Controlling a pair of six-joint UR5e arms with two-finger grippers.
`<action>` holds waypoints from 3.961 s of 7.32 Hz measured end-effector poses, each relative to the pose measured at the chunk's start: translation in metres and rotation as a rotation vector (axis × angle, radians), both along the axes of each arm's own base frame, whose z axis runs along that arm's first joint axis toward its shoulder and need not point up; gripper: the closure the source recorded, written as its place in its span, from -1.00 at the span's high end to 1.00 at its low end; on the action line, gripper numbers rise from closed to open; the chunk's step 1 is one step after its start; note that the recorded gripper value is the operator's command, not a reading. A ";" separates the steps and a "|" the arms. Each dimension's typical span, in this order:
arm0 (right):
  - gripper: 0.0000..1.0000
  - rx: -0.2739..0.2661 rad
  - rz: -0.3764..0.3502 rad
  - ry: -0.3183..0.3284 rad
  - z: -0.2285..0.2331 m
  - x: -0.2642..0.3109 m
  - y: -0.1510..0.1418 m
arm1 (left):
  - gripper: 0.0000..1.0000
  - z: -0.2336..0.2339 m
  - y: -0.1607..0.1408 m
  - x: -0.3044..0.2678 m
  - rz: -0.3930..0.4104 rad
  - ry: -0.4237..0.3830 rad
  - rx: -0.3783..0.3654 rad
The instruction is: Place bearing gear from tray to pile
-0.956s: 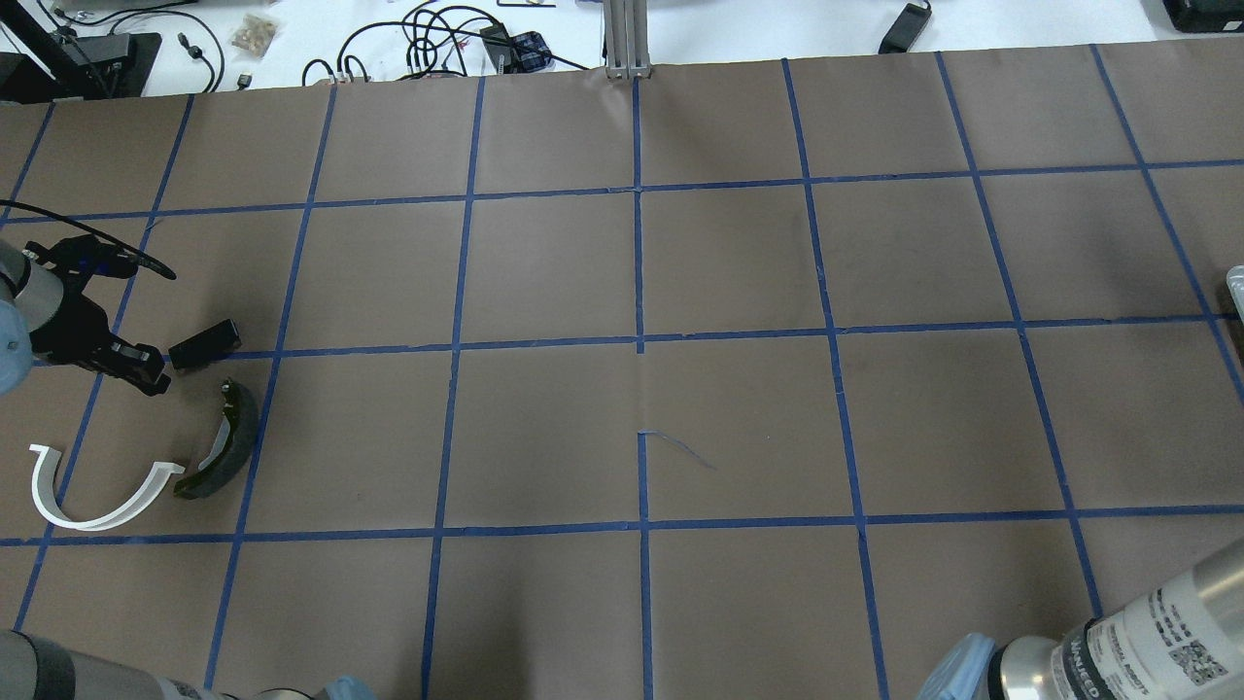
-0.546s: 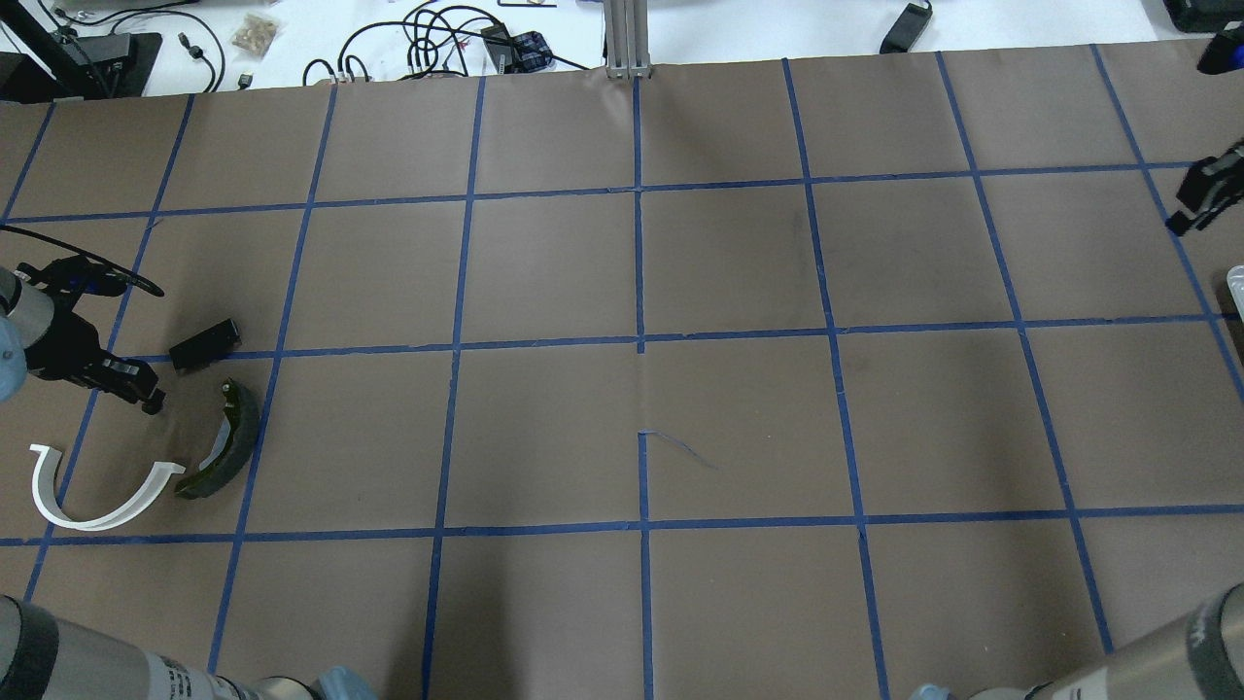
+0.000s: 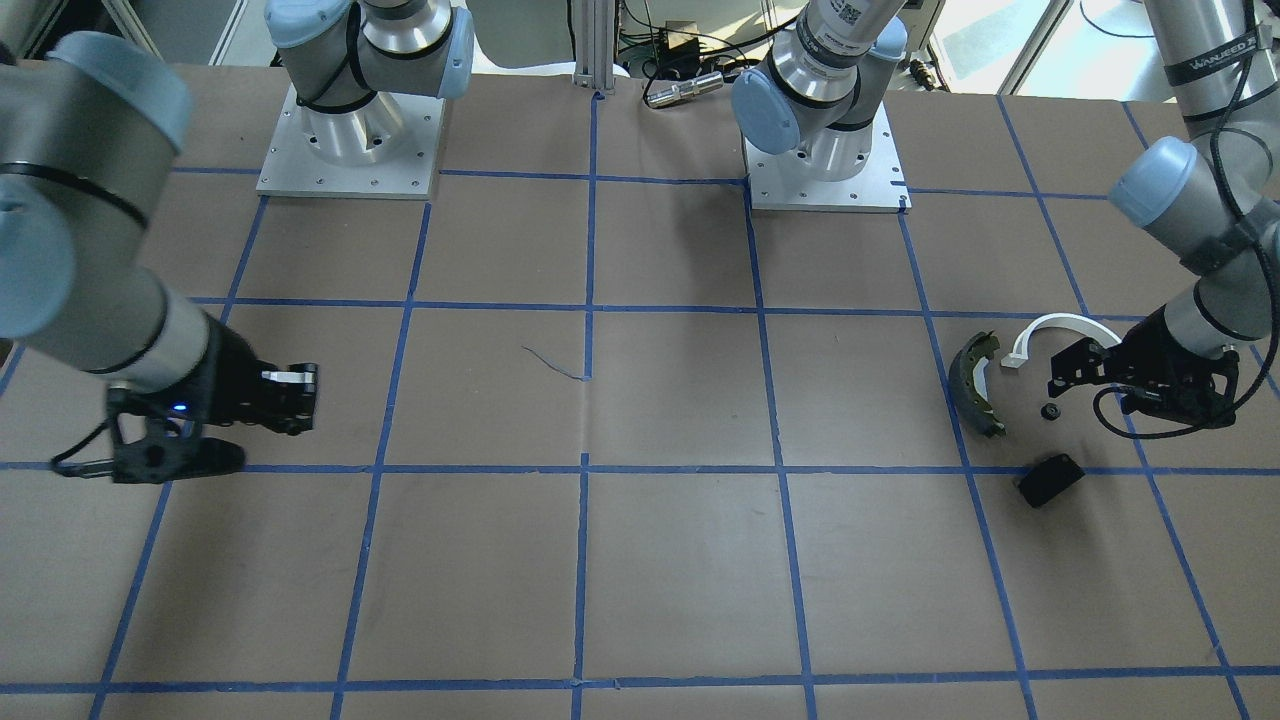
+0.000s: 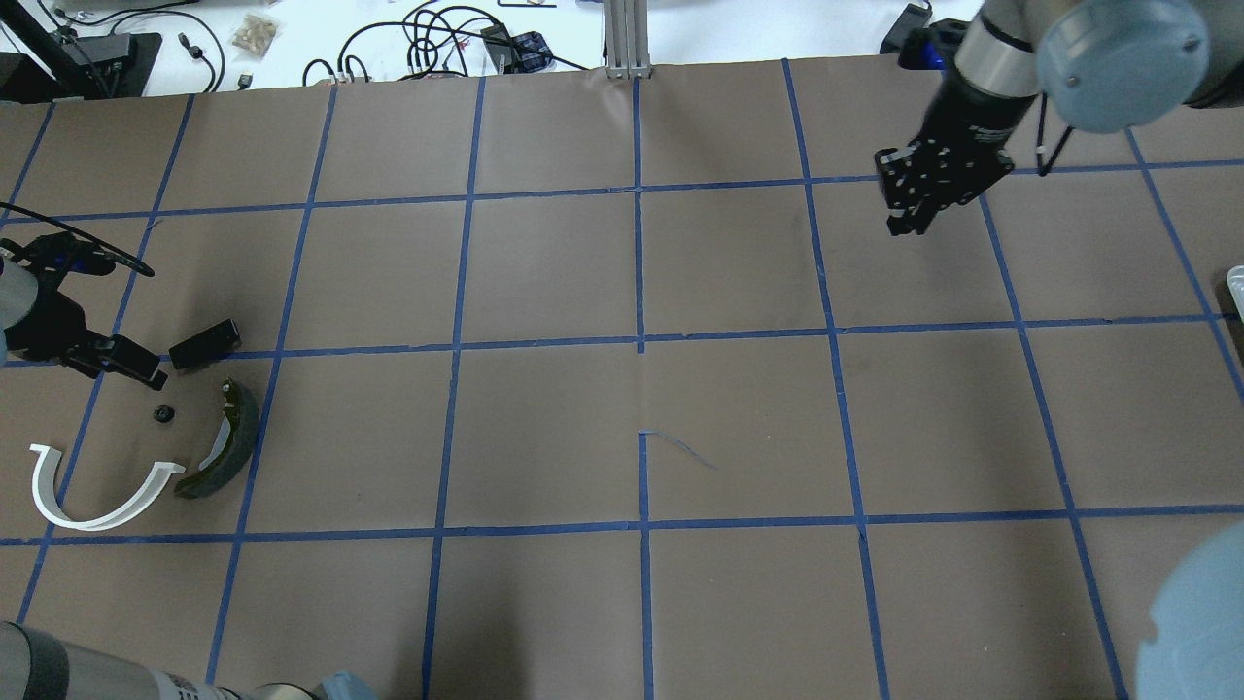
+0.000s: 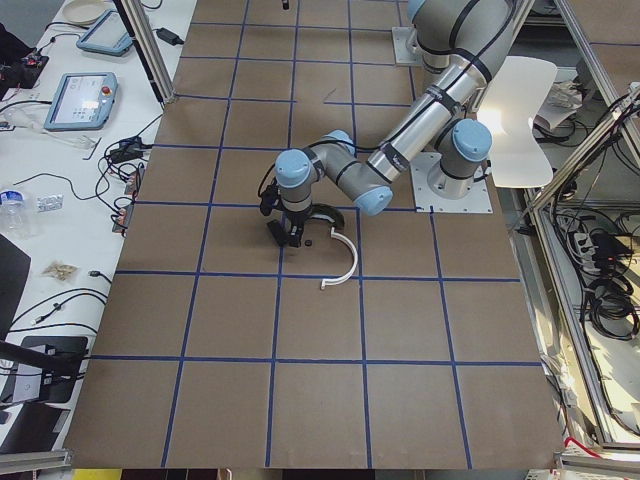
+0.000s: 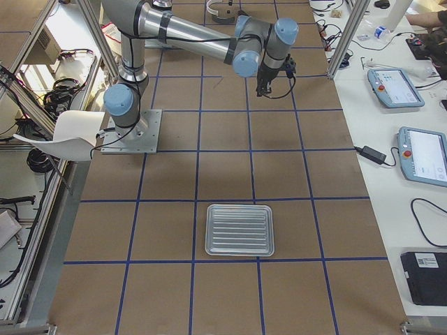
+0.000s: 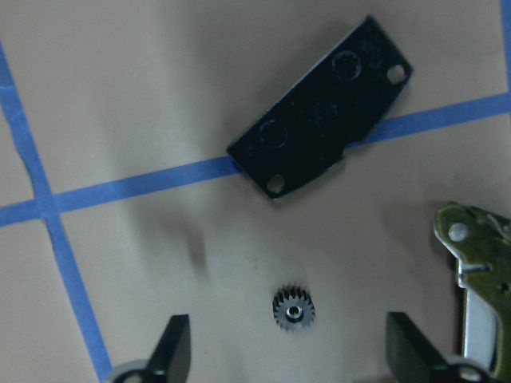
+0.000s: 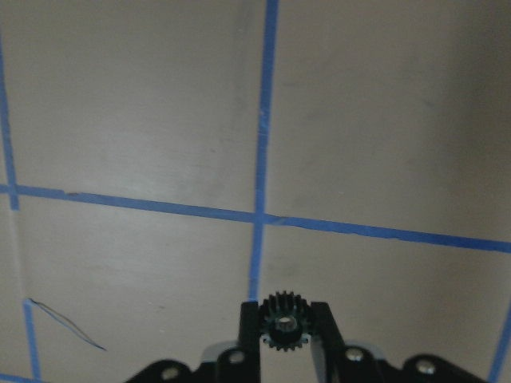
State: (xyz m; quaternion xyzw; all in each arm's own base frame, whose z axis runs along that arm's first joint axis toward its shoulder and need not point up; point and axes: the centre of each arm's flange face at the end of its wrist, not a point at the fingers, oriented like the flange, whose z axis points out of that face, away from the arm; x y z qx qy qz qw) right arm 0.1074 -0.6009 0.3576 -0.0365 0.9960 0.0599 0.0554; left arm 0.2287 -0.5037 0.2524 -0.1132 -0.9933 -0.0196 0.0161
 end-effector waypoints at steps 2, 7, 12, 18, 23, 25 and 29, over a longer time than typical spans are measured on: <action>-1.00 -0.027 -0.068 0.016 -0.025 0.114 0.021 | 1.00 0.069 -0.010 -0.052 0.026 0.019 0.036; -1.00 -0.059 -0.123 0.009 -0.125 0.266 0.103 | 1.00 0.195 0.007 -0.230 0.230 -0.001 0.056; 0.63 -0.017 -0.111 -0.023 -0.160 0.303 0.133 | 1.00 0.262 0.045 -0.396 0.154 -0.007 -0.074; 1.00 -0.104 -0.126 0.067 -0.107 0.213 0.085 | 1.00 0.260 0.041 -0.398 0.135 0.002 -0.112; 1.00 -0.010 -0.131 0.090 0.011 0.041 0.094 | 1.00 0.131 -0.001 -0.423 0.176 -0.018 0.033; 1.00 -0.013 -0.109 0.121 0.047 -0.008 0.111 | 1.00 0.051 0.002 -0.450 0.225 -0.038 0.072; 1.00 -0.102 -0.107 0.163 0.102 -0.020 0.118 | 1.00 -0.045 0.044 -0.503 0.317 -0.048 0.044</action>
